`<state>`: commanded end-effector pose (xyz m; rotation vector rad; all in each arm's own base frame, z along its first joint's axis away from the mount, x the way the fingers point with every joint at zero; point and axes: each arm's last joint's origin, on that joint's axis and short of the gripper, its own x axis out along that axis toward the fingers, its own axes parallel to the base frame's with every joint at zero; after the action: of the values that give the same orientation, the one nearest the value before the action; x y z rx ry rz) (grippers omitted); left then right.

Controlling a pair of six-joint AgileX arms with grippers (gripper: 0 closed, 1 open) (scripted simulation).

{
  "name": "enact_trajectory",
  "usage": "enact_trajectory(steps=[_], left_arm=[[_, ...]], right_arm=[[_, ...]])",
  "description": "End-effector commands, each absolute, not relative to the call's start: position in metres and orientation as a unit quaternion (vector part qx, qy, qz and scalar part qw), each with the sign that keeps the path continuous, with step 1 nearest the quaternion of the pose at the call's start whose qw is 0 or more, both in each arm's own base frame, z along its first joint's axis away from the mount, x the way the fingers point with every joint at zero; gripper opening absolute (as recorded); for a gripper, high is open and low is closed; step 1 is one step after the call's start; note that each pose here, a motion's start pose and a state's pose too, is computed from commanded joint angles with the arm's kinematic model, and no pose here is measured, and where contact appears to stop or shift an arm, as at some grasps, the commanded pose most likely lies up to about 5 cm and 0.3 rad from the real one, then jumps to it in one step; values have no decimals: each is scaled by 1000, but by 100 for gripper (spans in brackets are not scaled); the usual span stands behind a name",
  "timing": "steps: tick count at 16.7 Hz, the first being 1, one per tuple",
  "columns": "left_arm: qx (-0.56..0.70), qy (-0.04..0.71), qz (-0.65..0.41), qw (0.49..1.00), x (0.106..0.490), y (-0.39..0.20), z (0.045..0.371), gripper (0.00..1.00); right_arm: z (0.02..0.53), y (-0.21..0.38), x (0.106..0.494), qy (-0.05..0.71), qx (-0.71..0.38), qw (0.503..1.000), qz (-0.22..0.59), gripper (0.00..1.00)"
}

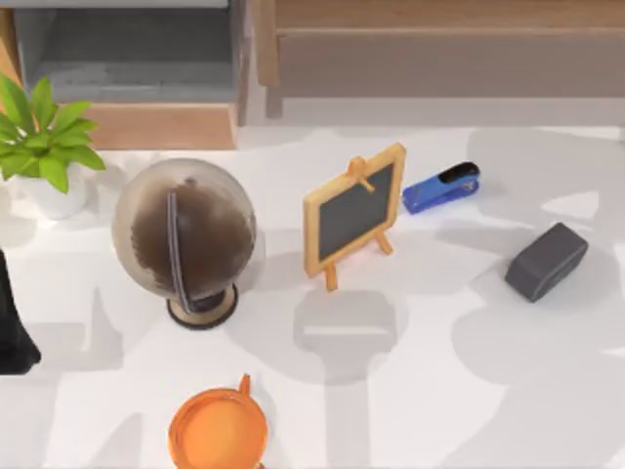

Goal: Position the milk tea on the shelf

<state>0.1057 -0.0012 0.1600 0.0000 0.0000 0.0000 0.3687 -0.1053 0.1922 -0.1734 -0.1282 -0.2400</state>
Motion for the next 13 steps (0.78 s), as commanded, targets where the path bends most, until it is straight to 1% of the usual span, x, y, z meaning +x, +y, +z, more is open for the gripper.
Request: enact_trajectory(steps=[6, 13], left_arm=[[0, 0, 0, 1000, 106, -1, 160, 100], [0, 0, 0, 1000, 106, -1, 160, 100]], right_arm=[[231, -93, 390, -40, -63, 994, -81, 0], [261, -70, 413, -5, -14, 1000, -17, 0]])
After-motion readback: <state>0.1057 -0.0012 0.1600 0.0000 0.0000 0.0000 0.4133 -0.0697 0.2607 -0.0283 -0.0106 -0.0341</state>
